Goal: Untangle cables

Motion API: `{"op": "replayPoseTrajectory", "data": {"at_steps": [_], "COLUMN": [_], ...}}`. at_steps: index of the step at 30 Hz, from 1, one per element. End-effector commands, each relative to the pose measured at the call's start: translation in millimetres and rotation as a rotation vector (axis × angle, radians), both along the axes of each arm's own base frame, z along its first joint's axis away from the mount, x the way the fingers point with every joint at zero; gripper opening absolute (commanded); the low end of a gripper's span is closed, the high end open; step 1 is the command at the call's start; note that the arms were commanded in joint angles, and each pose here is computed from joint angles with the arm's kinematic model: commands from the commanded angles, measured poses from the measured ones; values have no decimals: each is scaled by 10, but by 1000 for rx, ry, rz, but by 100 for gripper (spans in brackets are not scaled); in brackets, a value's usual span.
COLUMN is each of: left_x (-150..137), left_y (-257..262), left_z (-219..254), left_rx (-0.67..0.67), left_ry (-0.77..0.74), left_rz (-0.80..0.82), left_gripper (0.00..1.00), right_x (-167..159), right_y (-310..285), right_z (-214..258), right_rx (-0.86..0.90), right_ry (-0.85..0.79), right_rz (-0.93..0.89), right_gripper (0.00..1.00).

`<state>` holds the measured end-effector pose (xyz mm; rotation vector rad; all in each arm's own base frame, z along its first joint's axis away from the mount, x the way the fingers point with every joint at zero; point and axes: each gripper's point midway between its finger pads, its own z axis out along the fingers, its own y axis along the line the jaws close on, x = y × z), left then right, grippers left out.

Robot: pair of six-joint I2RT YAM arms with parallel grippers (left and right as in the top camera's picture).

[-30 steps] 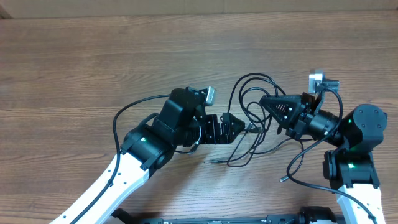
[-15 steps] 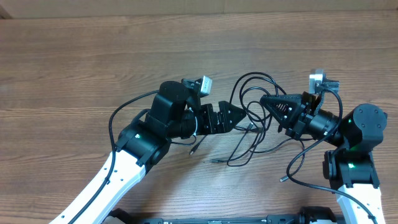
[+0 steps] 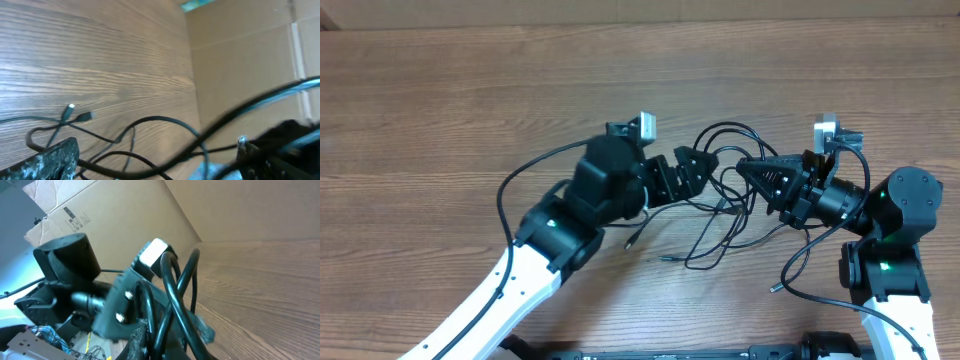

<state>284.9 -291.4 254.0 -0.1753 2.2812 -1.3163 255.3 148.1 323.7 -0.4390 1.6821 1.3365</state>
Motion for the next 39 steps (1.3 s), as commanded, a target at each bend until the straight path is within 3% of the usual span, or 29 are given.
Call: {"op": "replayPoseTrajectory", "data": {"at_steps": [1, 8, 19, 27, 34, 39], "left_x": [113, 41, -272, -567, -558, -477], "left_y": [-5, 401, 394, 787, 861, 968], "left_z": [-267, -1074, -1242, -1482, -1311, -985], "left_rx": [133, 441, 444, 565, 545, 493], "left_ry": [-30, 153, 302, 493, 432, 308], "left_rz": [49, 136, 25, 28, -2, 23], "left_gripper": [100, 100, 100, 100, 100, 100], "right_x": [-32, -36, 99, 332, 463, 549], "right_y": [10, 10, -61, -225, -356, -509], "right_z": [62, 66, 71, 116, 327, 626], "right_rx": [6, 6, 9, 29, 57, 18], "right_ry": [-7, -9, -10, -8, -19, 11], "right_rz": [14, 13, -75, -241, -352, -474], "right_gripper": [4, 4, 4, 4, 4, 4]}}
